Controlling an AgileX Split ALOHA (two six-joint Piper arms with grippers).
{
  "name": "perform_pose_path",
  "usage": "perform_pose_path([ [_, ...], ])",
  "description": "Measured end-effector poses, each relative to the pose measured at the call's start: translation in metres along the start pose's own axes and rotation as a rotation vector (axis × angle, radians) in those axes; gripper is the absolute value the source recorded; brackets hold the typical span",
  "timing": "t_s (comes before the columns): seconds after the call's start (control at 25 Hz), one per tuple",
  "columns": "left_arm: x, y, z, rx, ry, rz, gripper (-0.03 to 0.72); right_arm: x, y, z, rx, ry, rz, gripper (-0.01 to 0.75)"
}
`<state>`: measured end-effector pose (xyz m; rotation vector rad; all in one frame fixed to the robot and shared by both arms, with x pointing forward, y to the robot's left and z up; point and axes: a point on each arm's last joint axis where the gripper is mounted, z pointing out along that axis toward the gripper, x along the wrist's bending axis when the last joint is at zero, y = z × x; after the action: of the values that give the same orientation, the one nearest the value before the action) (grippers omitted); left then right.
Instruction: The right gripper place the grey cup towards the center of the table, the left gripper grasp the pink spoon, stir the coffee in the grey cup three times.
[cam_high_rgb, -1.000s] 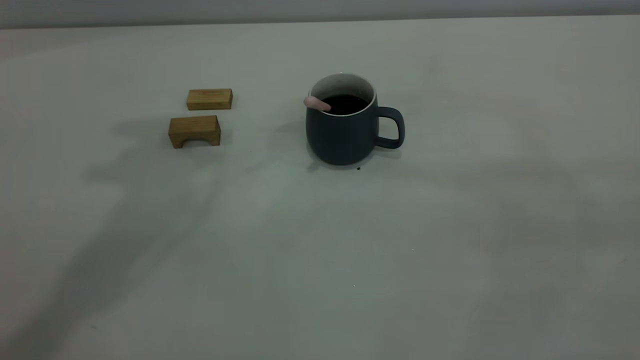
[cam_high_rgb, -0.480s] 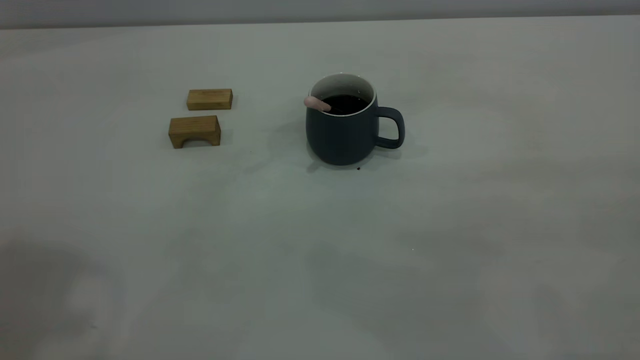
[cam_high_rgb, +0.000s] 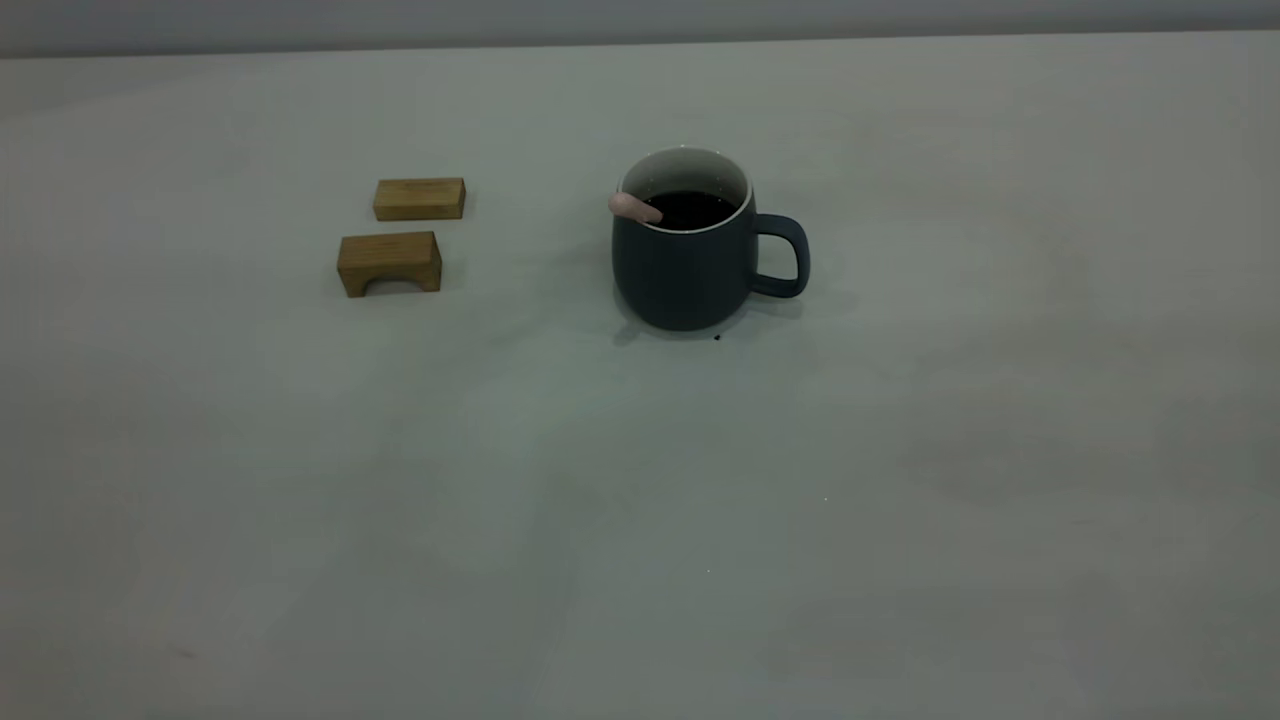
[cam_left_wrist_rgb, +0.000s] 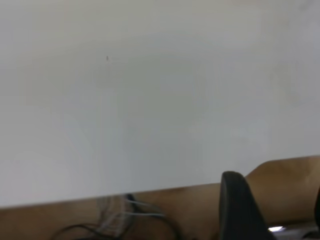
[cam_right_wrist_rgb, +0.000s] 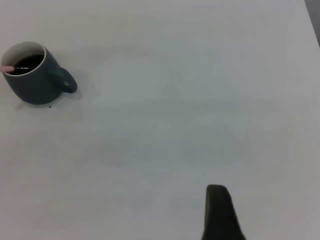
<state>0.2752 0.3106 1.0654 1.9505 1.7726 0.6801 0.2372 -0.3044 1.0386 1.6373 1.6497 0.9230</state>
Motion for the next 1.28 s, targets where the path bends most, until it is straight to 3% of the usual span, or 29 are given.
perform_pose_path([
  [0.4,0.003,-0.049,-0.011,-0.278,0.110,-0.183,0.436,0.000,0.000,0.000,0.000,0.000,0.000,0.524],
  [0.52,0.001,-0.059,-0.008,-0.260,0.111,-0.179,0.436,0.000,0.000,0.000,0.000,0.000,0.000,0.524],
  [0.8,-0.014,-0.061,-0.006,-0.246,-0.033,-0.054,0.436,0.000,0.000,0.000,0.000,0.000,0.000,0.524],
  [1.28,-0.014,-0.061,-0.006,-0.245,-0.027,-0.053,0.436,0.000,0.000,0.000,0.000,0.000,0.000,0.524],
])
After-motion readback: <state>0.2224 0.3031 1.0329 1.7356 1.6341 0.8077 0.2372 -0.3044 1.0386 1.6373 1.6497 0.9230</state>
